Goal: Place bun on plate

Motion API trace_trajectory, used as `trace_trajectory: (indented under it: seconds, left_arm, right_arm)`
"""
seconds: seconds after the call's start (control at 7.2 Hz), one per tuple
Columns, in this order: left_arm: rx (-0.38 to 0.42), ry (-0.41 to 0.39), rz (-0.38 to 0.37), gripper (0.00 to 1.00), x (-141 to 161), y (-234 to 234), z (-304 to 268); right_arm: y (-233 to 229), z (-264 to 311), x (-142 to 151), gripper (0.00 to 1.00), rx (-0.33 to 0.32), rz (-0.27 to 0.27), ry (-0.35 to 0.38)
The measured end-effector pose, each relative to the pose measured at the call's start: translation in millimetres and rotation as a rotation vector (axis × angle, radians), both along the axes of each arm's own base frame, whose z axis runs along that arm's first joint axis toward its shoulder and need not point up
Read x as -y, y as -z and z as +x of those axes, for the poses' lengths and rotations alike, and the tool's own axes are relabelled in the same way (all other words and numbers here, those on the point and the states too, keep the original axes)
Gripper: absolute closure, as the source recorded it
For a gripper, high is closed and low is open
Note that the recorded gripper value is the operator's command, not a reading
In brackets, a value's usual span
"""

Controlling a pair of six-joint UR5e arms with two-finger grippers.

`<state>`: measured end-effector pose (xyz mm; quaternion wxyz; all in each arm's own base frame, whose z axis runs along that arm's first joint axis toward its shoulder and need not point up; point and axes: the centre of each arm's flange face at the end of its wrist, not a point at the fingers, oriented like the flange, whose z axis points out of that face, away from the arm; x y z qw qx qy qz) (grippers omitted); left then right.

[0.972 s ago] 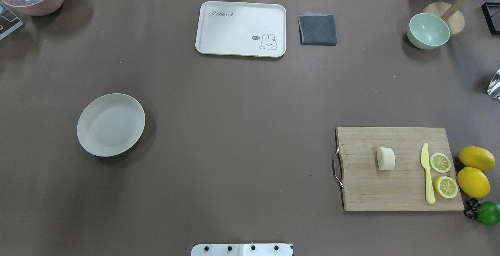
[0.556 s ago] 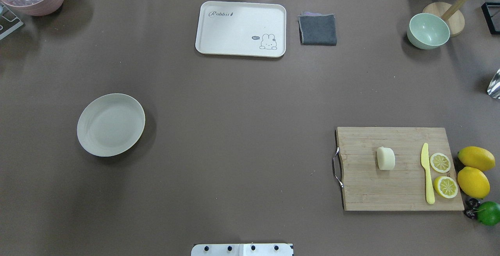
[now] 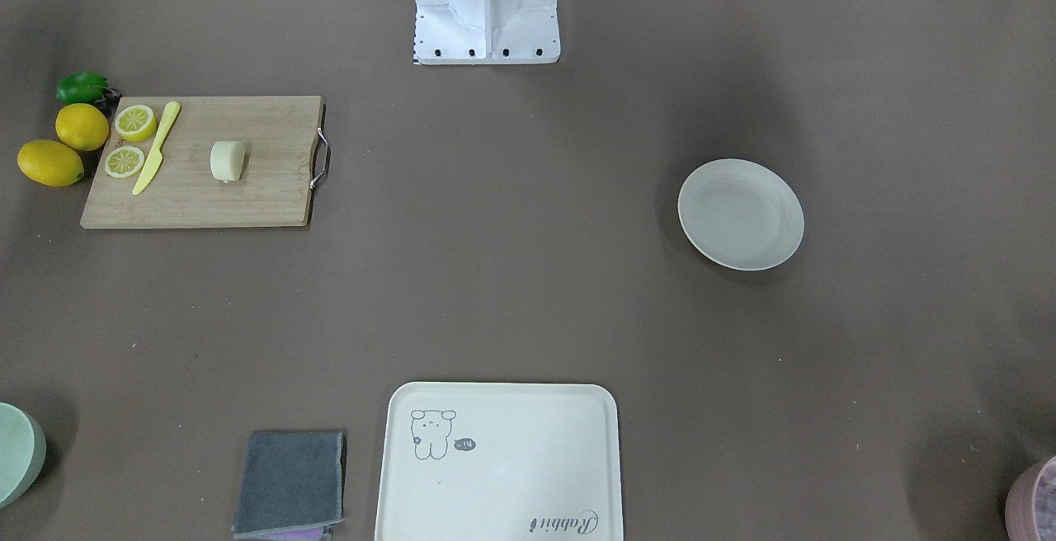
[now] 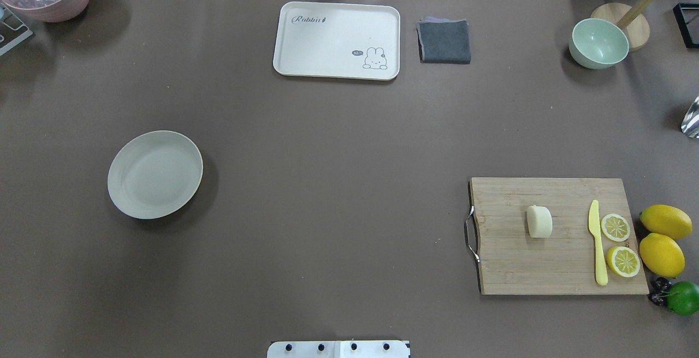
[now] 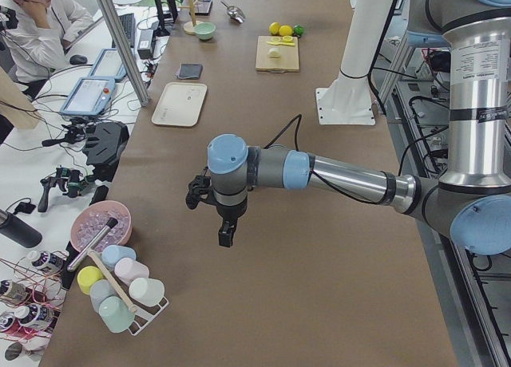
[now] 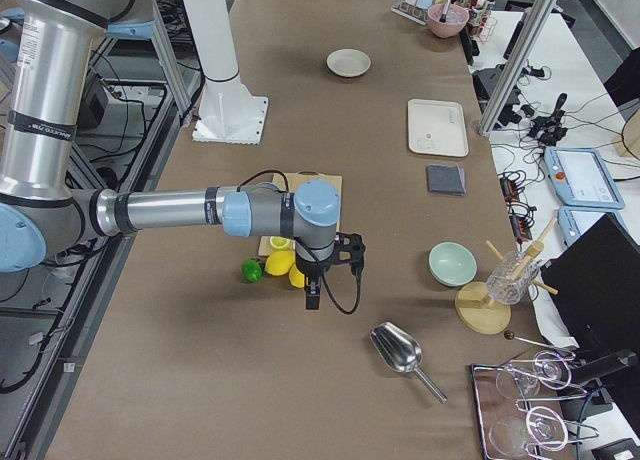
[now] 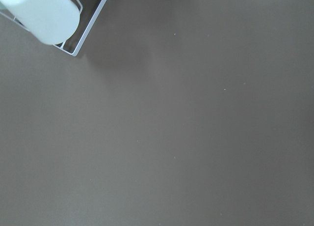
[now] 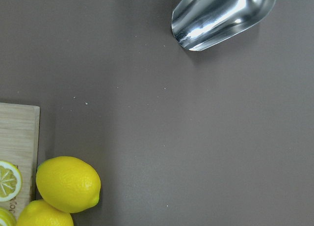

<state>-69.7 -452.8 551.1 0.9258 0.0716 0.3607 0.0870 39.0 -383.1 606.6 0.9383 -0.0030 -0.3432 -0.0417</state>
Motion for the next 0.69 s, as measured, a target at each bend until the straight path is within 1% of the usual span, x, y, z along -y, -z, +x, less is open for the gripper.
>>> trace_trajectory:
  seconds: [0.28, 0.42, 0.69]
  left_arm:
    - [-0.004, 0.0, 0.041, 0.02, 10.8, 15.2, -0.1]
    - [-0.003, 0.001, 0.075, 0.02, 16.4, 21.6, -0.6]
    - [0.001, 0.007, 0.191, 0.02, 27.6, 27.0, -2.2]
  right_arm:
    - [10.5, 0.6, 3.2, 0.0, 0.005, 0.023, -0.002]
    - [24.2, 2.7, 5.0, 0.0, 0.007, 0.052, -0.009]
    - [53.7, 10.5, 9.1, 0.0, 0.012, 0.119, -0.031]
